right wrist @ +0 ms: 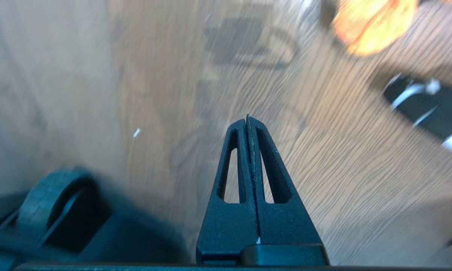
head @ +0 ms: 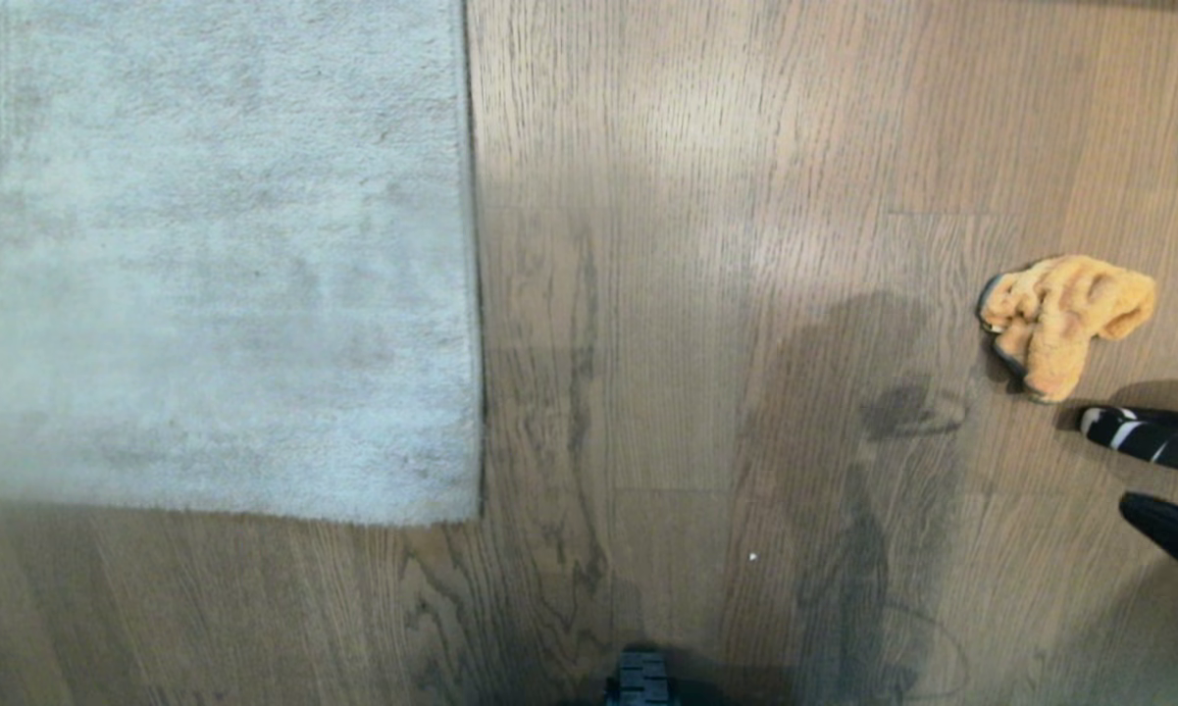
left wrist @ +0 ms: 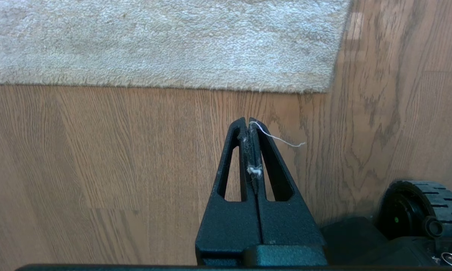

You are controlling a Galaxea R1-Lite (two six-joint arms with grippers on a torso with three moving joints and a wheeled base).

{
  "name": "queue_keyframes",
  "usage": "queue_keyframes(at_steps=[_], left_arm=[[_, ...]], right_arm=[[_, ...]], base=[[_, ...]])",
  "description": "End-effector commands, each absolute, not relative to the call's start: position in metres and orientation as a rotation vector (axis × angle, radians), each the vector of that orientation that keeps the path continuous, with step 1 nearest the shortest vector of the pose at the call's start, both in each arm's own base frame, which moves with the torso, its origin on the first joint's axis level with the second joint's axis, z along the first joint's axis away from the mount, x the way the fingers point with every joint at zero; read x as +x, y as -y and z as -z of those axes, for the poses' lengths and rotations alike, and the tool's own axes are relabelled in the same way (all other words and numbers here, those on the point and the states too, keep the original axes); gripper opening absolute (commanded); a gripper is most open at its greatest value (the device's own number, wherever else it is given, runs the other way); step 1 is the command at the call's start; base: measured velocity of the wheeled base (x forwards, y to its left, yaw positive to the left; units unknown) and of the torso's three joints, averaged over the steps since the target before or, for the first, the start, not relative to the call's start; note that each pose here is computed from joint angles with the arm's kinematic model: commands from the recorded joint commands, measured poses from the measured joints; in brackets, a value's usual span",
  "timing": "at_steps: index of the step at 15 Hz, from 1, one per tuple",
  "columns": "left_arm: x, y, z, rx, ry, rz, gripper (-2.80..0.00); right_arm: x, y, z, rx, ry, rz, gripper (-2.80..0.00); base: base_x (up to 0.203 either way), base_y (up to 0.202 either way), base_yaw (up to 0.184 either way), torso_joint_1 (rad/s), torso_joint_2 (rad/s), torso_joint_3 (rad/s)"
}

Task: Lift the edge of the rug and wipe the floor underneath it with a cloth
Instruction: Pick up the rag

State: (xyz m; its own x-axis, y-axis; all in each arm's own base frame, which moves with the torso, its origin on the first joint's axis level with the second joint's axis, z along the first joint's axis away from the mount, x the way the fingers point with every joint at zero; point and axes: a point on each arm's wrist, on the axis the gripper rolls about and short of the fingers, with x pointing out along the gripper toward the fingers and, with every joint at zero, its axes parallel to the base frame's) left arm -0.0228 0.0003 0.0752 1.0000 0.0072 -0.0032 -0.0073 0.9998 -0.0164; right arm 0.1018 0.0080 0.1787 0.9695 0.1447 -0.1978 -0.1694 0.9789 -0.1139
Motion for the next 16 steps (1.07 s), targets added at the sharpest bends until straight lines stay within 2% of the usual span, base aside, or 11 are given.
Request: queue_keyframes(at_steps=[1,2,9,16], left_arm=[[-0.023,0.000,-0.075,-0.017,-0.003,-0.008,-2.80],[-0.023,0.000,-0.075,-0.017,-0.003,-0.008,-2.80],[-0.023,0.000,-0.075,-0.017,-0.003,-0.008,-2.80],[-0.023,0.000,-0.075,-0.017,-0.003,-0.008,-2.80]], right_arm=[[0.123,-0.005,-0.181,-0.127,-0.235,-0.129,-2.80],[0.128,-0.002,-0.185,-0.124,-0.230,-0.106,0.00],[0.167,0.012,-0.185,-0.117,-0.260,-0.022,0.00],[0.230,0.038,-0.186,-0.117,-0.165,0.074,0.00]], base=[[0.000,0.000,0.000,0.000,0.00,0.000],[0.000,0.000,0.000,0.000,0.00,0.000],[0.000,0.000,0.000,0.000,0.00,0.000],[0.000,0.000,0.000,0.000,0.00,0.000]])
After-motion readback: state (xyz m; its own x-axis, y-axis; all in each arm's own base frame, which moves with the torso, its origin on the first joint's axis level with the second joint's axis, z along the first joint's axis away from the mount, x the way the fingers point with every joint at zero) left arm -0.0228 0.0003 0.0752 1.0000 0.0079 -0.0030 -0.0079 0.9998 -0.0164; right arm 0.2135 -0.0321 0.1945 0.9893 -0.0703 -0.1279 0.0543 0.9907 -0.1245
